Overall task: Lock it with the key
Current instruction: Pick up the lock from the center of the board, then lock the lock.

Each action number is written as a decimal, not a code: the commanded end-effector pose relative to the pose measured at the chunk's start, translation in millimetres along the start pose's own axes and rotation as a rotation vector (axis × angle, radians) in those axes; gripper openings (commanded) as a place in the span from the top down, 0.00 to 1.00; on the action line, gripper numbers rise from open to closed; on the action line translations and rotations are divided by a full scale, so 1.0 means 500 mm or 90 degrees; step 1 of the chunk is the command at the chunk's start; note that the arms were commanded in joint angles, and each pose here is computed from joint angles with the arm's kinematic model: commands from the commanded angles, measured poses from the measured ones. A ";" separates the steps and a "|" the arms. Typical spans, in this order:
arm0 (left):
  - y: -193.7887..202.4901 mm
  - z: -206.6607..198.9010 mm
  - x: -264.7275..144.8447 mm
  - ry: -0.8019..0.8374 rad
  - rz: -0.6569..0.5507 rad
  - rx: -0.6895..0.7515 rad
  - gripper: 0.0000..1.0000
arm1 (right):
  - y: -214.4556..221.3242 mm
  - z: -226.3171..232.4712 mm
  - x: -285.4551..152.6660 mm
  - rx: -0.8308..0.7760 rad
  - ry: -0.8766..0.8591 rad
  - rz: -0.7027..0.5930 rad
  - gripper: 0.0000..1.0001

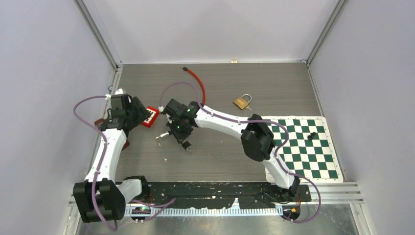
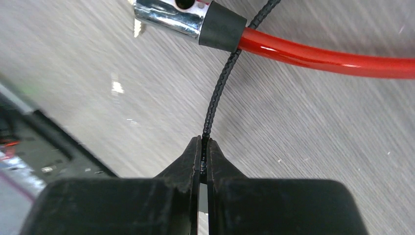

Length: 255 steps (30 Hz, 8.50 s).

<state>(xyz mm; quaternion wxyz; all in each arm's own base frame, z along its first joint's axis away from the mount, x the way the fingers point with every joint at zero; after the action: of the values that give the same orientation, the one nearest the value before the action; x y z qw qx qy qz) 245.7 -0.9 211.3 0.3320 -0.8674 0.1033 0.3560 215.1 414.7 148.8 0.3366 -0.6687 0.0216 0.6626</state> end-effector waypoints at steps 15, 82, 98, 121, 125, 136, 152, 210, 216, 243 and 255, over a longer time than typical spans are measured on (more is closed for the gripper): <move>-0.029 -0.097 -0.135 0.208 0.042 -0.005 0.39 | -0.030 -0.013 -0.267 -0.016 -0.253 -0.194 0.95; 0.110 -0.287 -0.205 0.760 0.156 0.355 1.00 | 0.004 -0.136 -0.541 0.036 -0.202 -0.701 0.25; 0.111 -0.307 -0.267 0.891 0.169 0.396 1.00 | -0.104 -0.132 -0.576 0.051 -0.332 -0.772 0.44; 0.103 -0.310 -0.236 0.838 0.117 0.429 0.27 | -0.108 -0.119 -0.695 0.012 -0.197 -0.846 0.95; 0.100 -0.311 -0.223 0.827 0.090 0.438 0.27 | -0.108 -0.120 -0.729 0.024 -0.157 -0.866 0.95; 0.103 -0.359 -0.233 0.962 0.116 0.397 0.32 | -0.117 -0.133 -0.767 0.126 -0.149 -0.820 0.95; 0.136 -0.364 -0.230 0.984 -0.009 0.426 0.58 | -0.118 -0.145 -0.791 0.140 -0.151 -0.839 0.95; 0.112 -0.310 -0.232 0.713 0.125 0.605 1.00 | 0.038 -0.296 -0.733 -0.164 0.188 -0.717 0.26; 0.117 -0.300 -0.252 0.738 0.170 0.632 1.00 | 0.086 -0.325 -0.674 -0.368 0.268 -0.589 0.24; 0.124 -0.270 -0.292 0.770 0.207 0.645 1.00 | 0.089 -0.319 -0.646 -0.394 0.177 -0.522 0.85; 0.117 -0.327 -0.300 0.898 0.099 0.549 1.00 | 0.071 -0.241 -0.658 -0.281 0.042 -0.750 0.95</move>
<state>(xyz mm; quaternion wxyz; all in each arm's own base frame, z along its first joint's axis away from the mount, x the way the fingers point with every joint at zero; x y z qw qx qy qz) 197.9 -150.2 341.7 0.4947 -0.6583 0.5230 -0.2201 287.5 180.2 378.9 0.4262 -0.7149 -0.3935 0.3905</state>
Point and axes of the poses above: each gripper's point midway between its finger pads, its own x axis out along the fingers, its own z axis along the line the jaws close on, y = z × x, the point moved 9 cm from there along -x, back along the fingers, and after that the axes turned 15 degrees about -x, right-handed, at the moved point
